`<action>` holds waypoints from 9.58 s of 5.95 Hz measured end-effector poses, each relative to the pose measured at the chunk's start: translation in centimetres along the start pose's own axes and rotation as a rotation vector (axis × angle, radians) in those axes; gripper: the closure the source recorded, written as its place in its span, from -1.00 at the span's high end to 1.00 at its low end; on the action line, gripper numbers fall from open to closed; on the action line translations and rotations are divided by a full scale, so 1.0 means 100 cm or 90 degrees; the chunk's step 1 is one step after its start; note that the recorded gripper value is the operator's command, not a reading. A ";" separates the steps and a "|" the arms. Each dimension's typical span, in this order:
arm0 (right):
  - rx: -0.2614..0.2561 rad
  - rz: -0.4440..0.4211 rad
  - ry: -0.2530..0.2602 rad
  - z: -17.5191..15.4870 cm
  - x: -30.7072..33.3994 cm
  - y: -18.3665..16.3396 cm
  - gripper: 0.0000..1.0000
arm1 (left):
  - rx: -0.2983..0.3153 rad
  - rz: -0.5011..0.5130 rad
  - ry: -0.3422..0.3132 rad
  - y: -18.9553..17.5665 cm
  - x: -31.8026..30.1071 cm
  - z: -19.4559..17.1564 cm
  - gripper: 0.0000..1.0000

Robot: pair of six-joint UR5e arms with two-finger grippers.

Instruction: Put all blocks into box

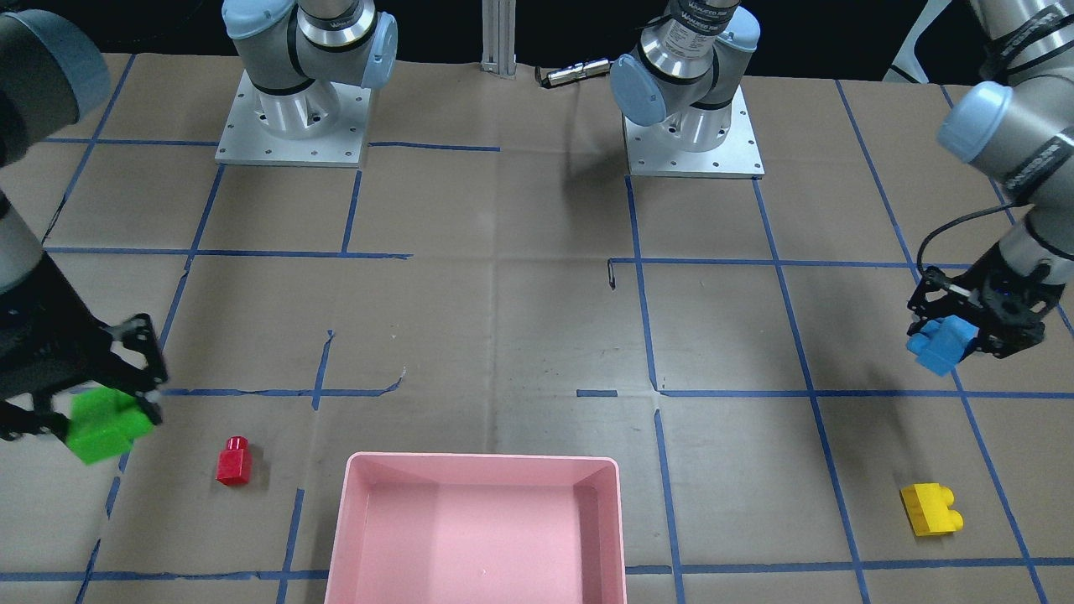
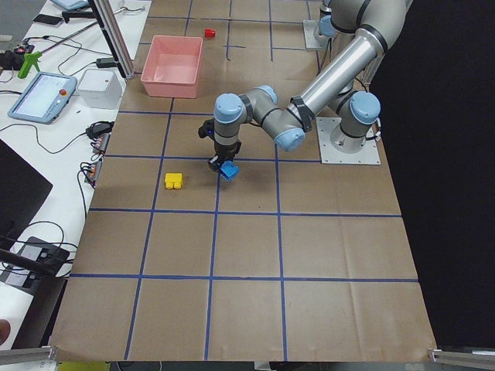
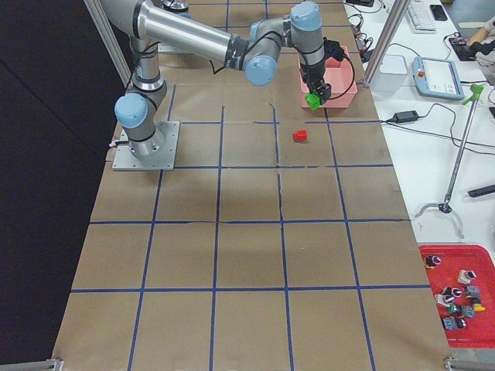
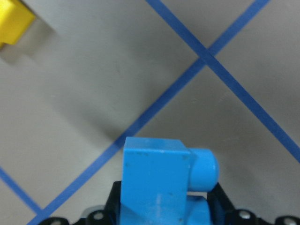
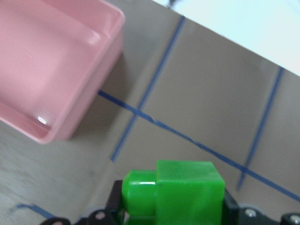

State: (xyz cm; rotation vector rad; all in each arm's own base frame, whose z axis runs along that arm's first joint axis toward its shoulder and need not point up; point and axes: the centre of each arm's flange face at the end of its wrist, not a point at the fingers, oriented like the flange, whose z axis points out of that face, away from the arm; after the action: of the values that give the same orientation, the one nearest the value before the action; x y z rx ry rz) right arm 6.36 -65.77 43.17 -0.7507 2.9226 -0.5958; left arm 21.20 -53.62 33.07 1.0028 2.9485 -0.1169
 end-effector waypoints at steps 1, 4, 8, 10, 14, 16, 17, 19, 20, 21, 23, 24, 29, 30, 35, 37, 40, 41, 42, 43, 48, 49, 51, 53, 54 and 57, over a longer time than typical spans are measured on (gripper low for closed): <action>0.030 0.011 -0.061 0.037 -0.044 -0.059 -0.89 | -0.003 -0.075 0.014 -0.026 -0.014 -0.046 -0.57; 0.055 0.041 -0.126 0.149 -0.159 -0.148 0.98 | -0.007 -0.270 0.024 -0.132 -0.006 -0.078 -0.57; 0.047 0.044 -0.116 0.155 -0.166 -0.148 1.00 | -0.026 -0.434 0.039 -0.328 0.123 -0.072 -0.57; -0.026 0.051 -0.029 0.113 -0.090 -0.125 0.99 | -0.041 -0.477 0.045 -0.386 0.195 -0.048 -0.57; -0.169 0.123 0.071 0.124 0.017 -0.026 0.95 | 0.008 -0.517 0.050 -0.498 0.308 0.008 -0.55; -0.157 0.157 0.088 0.157 0.019 0.058 0.96 | 0.026 -0.514 0.051 -0.533 0.312 0.062 0.98; -0.142 0.174 0.098 0.178 0.019 0.097 0.95 | 0.027 -0.512 0.050 -0.535 0.313 0.070 0.98; -0.133 0.219 0.107 0.203 0.006 0.135 0.95 | 0.044 -0.510 0.047 -0.529 0.310 0.036 0.98; -0.133 0.238 0.108 0.206 0.000 0.138 0.92 | 0.052 -0.512 0.045 -0.516 0.303 -0.005 0.98; -0.130 0.243 0.108 0.207 -0.003 0.136 0.92 | 0.046 -0.510 0.041 -0.491 0.282 -0.055 0.98; -0.121 0.243 0.098 0.212 -0.005 0.131 0.92 | 0.017 -0.476 0.030 -0.411 0.194 -0.121 0.98; -0.117 0.241 0.095 0.219 -0.006 0.129 0.37 | 0.004 -0.461 0.027 -0.363 0.144 -0.129 0.98; -0.137 0.242 0.078 0.219 -0.010 0.128 -0.93 | -0.024 -0.418 0.010 -0.179 -0.069 -0.070 0.98; -0.129 0.239 0.081 0.194 -0.004 0.109 -0.92 | -0.030 -0.426 0.006 -0.158 -0.098 -0.046 0.98; -0.112 0.253 -0.087 0.084 -0.104 -0.085 -0.88 | -0.062 -0.446 0.043 -0.144 -0.143 0.111 0.98; -0.039 0.240 -0.102 0.158 -0.162 -0.117 -0.64 | -0.081 -0.447 0.062 -0.135 -0.134 0.145 0.94; 0.017 0.217 -0.093 0.174 -0.166 -0.139 1.00 | -0.079 -0.443 0.062 -0.127 -0.122 0.172 0.73; 0.028 0.215 -0.088 0.172 -0.164 -0.144 1.00 | -0.075 -0.440 0.058 -0.127 -0.123 0.172 0.50; 0.034 0.214 -0.084 0.165 -0.163 -0.147 1.00 | -0.070 -0.436 0.054 -0.128 -0.124 0.171 0.28; 0.026 0.217 -0.078 0.154 -0.161 -0.147 1.00 | -0.065 -0.432 0.049 -0.129 -0.126 0.169 0.07; -0.139 0.233 0.034 -0.109 -0.139 -0.059 1.00 | -0.053 -0.406 0.029 -0.137 -0.130 0.115 -0.57; -0.162 0.232 0.048 -0.140 -0.147 -0.038 1.00 | -0.055 -0.398 0.030 -0.148 -0.126 0.055 -0.58; -0.191 0.229 0.055 -0.158 -0.154 -0.021 0.87 | -0.062 -0.352 0.036 -0.213 -0.076 -0.054 -0.58; -0.260 0.232 0.049 -0.151 -0.169 0.026 0.99 | -0.067 -0.364 0.036 -0.314 0.035 -0.087 -0.58; -0.256 0.234 0.051 -0.144 -0.184 0.069 0.99 | -0.069 -0.406 0.038 -0.366 0.109 -0.086 -0.58; -0.175 0.240 0.065 -0.126 -0.200 0.142 1.00 | -0.060 -0.482 0.060 -0.460 0.246 -0.023 -0.51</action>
State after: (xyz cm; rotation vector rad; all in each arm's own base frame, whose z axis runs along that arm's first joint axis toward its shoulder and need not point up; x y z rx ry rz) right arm 15.55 -40.37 48.72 -0.1719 3.1568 -0.2072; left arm -26.37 -74.81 37.08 -0.1593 3.1983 0.0610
